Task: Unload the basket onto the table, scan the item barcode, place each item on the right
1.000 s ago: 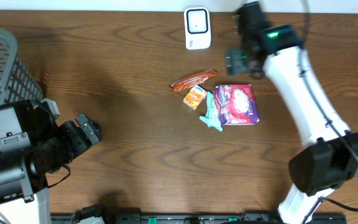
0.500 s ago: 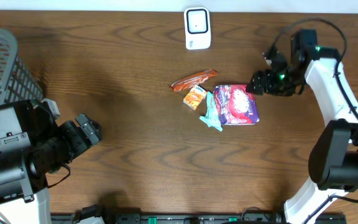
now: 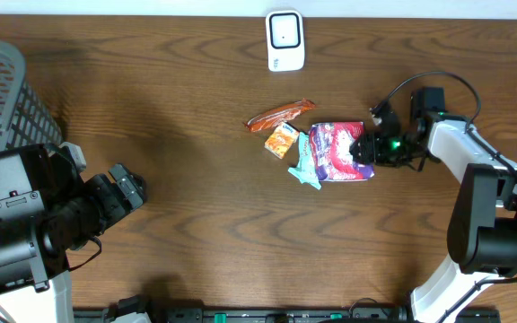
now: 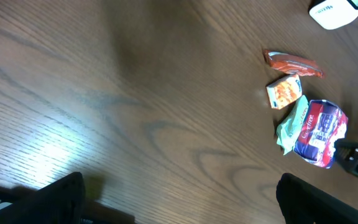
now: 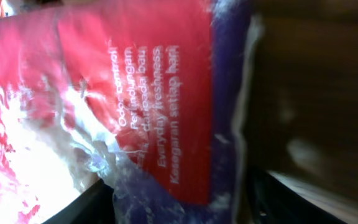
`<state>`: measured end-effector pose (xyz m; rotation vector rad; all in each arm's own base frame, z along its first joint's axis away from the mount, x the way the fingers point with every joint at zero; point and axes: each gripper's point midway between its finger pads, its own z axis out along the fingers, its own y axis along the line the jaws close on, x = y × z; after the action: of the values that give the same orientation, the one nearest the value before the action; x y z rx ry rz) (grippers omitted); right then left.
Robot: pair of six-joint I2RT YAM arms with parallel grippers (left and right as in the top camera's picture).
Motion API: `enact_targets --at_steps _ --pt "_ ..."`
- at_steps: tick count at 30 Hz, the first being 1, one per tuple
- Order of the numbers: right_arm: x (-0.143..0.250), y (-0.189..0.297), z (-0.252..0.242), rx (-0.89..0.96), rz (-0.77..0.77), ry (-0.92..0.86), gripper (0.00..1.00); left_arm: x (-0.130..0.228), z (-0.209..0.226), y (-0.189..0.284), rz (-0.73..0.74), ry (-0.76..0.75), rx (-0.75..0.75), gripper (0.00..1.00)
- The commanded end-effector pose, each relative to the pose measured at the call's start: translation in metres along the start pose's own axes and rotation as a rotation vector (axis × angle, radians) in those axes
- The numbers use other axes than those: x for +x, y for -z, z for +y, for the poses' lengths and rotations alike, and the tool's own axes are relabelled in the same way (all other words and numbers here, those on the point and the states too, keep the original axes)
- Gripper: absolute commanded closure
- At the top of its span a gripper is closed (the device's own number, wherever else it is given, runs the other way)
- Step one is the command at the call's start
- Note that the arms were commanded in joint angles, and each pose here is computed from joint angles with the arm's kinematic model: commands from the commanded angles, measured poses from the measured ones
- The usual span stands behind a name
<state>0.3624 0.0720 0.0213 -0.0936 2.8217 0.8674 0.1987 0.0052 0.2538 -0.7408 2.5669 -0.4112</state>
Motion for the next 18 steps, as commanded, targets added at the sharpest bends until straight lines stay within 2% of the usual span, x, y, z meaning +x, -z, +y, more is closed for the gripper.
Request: enact_targets --at_steps 1,3,7,9,10,14,18 --pt "0.008 -0.009 0.014 -0.063 0.022 -0.021 0.74 0.0 -0.003 0.001 0.001 0.0 0.013 0.02" --pt "0.003 -0.007 0.015 -0.063 0.016 -0.09 0.99 0.0 -0.003 0.001 0.001 0.0 0.013 0.02" --pt "-0.017 0.008 0.024 -0.092 -0.006 -0.375 0.99 0.0 -0.003 0.001 0.001 0.0 0.013 0.02" --pt "-0.03 0.023 0.044 -0.185 -0.001 -0.513 0.99 0.0 -0.003 0.001 0.001 0.0 0.013 0.02" --pt "-0.044 0.04 0.072 -0.323 0.028 -0.615 0.99 0.0 -0.003 0.001 0.001 0.0 0.013 0.02" --pt "-0.064 0.073 0.12 -0.566 0.098 -0.697 0.99 0.0 -0.003 0.001 0.001 0.0 0.013 0.02" --pt "-0.062 0.096 0.154 -0.767 0.247 -0.801 0.99 0.0 -0.003 0.001 0.001 0.0 0.013 0.02"
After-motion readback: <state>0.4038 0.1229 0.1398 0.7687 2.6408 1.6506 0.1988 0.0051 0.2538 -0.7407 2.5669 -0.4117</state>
